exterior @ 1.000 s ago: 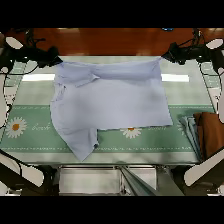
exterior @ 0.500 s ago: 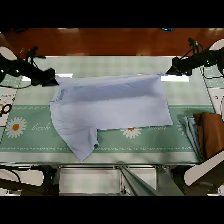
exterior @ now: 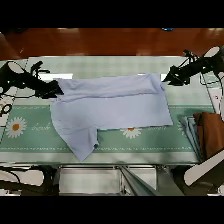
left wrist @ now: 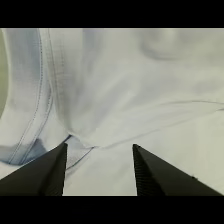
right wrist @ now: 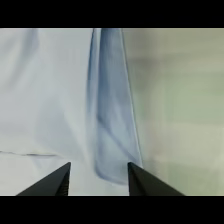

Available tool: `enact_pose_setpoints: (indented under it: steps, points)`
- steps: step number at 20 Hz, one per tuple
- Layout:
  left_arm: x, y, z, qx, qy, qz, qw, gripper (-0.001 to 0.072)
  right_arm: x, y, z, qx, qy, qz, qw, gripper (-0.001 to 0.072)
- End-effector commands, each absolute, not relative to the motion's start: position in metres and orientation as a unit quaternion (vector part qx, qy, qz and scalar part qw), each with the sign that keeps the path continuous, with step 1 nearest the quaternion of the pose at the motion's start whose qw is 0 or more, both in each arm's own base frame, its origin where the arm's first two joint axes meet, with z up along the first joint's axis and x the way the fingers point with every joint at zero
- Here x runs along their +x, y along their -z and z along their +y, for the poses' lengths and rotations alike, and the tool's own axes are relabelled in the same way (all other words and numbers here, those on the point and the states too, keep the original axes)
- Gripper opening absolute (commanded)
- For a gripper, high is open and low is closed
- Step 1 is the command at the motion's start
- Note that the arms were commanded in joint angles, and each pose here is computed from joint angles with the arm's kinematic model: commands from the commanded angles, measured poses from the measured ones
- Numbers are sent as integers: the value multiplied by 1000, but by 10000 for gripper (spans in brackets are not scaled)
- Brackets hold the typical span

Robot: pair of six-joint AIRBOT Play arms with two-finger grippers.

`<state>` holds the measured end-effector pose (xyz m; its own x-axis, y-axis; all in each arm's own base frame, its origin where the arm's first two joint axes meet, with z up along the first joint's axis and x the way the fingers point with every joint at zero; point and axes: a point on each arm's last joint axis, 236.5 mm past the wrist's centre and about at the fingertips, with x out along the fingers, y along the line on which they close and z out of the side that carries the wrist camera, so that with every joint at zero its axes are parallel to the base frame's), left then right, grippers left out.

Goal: Fold the shirts.

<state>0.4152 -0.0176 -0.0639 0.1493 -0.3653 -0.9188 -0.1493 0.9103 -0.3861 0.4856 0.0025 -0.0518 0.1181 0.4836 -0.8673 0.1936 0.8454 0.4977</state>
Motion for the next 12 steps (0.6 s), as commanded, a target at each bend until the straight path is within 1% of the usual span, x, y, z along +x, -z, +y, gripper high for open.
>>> enact_pose_setpoints:
  steps: [1,3,5,7,8,10,12]
  points:
    - [391,46,0,-205,59,679,702,508,465,38,-22,243,-68,676,693,417]
    - [378,22,21,-226,37,660,716,508,447,22,-58,224,-6,674,704,417]
    - [349,15,40,-250,8,645,722,508,429,17,-67,244,19,649,720,416]
    - [304,27,48,-291,-21,646,706,507,397,32,-61,277,31,622,731,416]
    - [283,34,42,-327,-23,640,695,507,380,41,-54,297,31,609,735,416]
    - [259,47,18,-414,-13,612,674,507,348,52,-34,347,11,575,741,417]
    - [242,66,2,-463,-19,596,656,508,325,57,-20,394,4,538,745,417]
